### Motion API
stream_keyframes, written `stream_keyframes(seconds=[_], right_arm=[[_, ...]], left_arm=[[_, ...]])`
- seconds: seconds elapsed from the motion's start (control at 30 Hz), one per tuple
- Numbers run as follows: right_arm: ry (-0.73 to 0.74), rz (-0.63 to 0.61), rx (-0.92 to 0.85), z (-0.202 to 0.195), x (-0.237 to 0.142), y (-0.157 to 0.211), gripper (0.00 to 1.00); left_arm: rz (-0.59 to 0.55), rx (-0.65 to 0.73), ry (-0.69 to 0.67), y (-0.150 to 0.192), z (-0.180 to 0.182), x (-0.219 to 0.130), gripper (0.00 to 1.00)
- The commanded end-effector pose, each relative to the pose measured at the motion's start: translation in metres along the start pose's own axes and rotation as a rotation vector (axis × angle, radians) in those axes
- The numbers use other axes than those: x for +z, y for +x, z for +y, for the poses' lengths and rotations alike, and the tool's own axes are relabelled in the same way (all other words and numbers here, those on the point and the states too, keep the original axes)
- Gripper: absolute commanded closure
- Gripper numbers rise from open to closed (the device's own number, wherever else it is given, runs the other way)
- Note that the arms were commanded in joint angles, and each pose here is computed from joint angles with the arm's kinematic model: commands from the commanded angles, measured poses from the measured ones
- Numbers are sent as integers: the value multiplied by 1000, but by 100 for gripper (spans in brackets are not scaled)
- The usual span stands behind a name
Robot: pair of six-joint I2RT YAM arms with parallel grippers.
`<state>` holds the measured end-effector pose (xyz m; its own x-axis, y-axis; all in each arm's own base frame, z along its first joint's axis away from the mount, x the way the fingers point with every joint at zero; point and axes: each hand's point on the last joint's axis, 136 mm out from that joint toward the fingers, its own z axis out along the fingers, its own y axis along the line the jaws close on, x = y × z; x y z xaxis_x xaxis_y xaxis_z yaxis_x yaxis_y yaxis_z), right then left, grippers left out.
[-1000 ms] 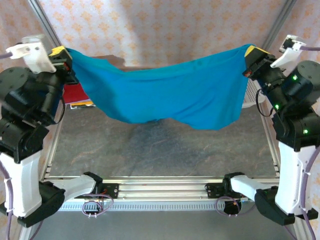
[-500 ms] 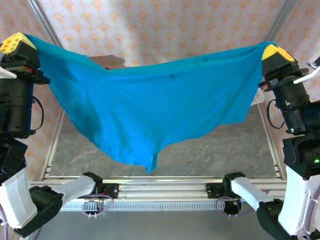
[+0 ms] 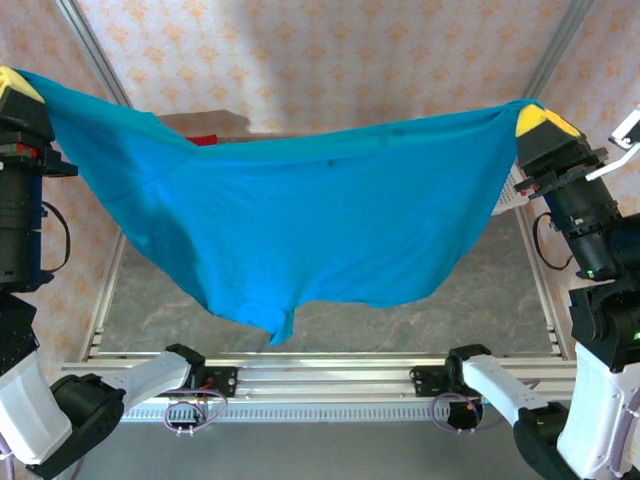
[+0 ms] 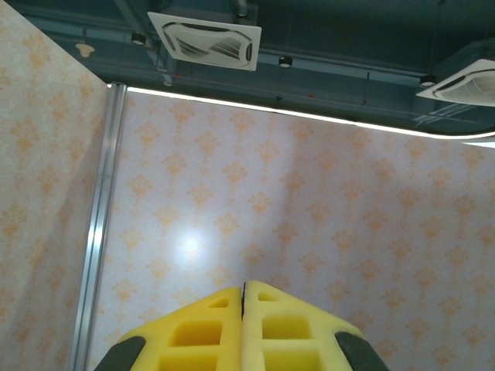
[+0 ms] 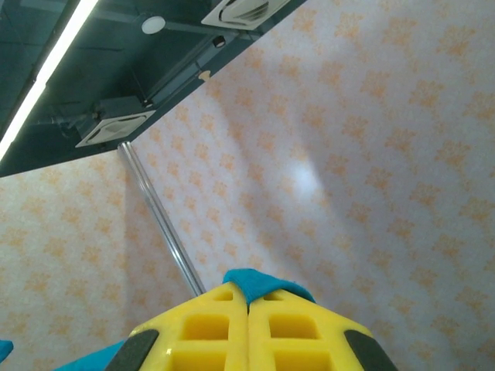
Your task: Fold and stack the t-shirts
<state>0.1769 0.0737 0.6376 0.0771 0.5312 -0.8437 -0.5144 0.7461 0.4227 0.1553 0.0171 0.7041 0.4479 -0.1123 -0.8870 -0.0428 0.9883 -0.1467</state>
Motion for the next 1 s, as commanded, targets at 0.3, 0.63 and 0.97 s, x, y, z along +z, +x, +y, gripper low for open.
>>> stream_keyframes(seconds=[0.3, 0.63, 0.97], right_arm=[[-70, 0, 55, 26, -27, -8, 100], [-83, -30, 86, 35, -43, -17, 100], [93, 66, 48, -5, -15, 2, 100]], left_arm=[[-7, 15, -50, -3, 15, -14, 100], [-42, 21, -59, -20, 25, -32, 100], [138, 207, -115, 47, -3, 50, 100]])
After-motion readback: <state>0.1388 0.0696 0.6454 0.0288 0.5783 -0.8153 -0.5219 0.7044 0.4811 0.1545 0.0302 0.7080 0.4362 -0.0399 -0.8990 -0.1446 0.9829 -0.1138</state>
